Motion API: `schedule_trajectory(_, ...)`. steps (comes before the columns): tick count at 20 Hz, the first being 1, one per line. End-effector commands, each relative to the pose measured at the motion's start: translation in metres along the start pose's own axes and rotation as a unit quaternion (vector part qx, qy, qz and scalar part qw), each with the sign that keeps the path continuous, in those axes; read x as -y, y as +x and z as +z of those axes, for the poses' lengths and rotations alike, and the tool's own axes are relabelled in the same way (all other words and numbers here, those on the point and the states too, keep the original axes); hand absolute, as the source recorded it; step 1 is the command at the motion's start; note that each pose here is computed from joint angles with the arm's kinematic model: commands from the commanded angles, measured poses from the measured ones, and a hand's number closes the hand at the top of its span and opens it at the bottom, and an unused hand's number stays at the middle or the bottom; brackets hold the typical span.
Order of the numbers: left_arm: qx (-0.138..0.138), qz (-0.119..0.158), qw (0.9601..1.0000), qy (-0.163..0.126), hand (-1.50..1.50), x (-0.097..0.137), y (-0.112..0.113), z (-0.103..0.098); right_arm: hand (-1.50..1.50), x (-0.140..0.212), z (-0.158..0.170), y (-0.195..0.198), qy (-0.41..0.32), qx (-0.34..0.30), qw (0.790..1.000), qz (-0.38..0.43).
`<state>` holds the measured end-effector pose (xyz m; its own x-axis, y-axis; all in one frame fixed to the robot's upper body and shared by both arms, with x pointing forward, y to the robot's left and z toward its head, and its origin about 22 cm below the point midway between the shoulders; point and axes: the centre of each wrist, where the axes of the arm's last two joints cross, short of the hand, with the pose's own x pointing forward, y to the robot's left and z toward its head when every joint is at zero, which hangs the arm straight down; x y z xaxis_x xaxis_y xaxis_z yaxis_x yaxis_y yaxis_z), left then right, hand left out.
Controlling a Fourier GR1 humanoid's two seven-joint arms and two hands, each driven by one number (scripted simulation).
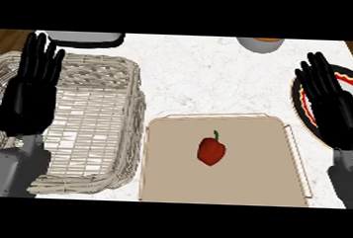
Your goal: Pick the bell pepper from the tray and place it in the plate
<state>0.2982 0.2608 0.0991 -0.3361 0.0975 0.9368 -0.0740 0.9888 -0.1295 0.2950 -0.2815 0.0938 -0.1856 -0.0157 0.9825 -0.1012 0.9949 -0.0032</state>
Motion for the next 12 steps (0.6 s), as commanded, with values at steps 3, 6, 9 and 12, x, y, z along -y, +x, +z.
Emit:
schedule_trajectory(3, -0.177, -0.062, 0.9822, 0.005, 0.0, -0.016, -0.059, 0.048, 1.5, 0.011, 0.005, 0.016, -0.122, 0.04, 0.991, 0.041)
schedule_trajectory(6, -0.312, -0.077, 0.9465, 0.029, 0.0, -0.042, -0.082, 0.076, 1.5, 0.043, 0.008, 0.03, -0.224, 0.07, 0.968, 0.091)
schedule_trajectory(9, -0.3, -0.046, 0.9524, 0.025, 0.0, -0.044, -0.063, 0.064, 1.5, 0.087, 0.041, -0.004, -0.342, -0.022, 0.91, 0.235)
schedule_trajectory(12, -0.328, -0.043, 0.9435, 0.013, 0.0, -0.039, -0.068, 0.073, -1.5, 0.063, 0.052, -0.018, -0.395, 0.015, 0.894, 0.213)
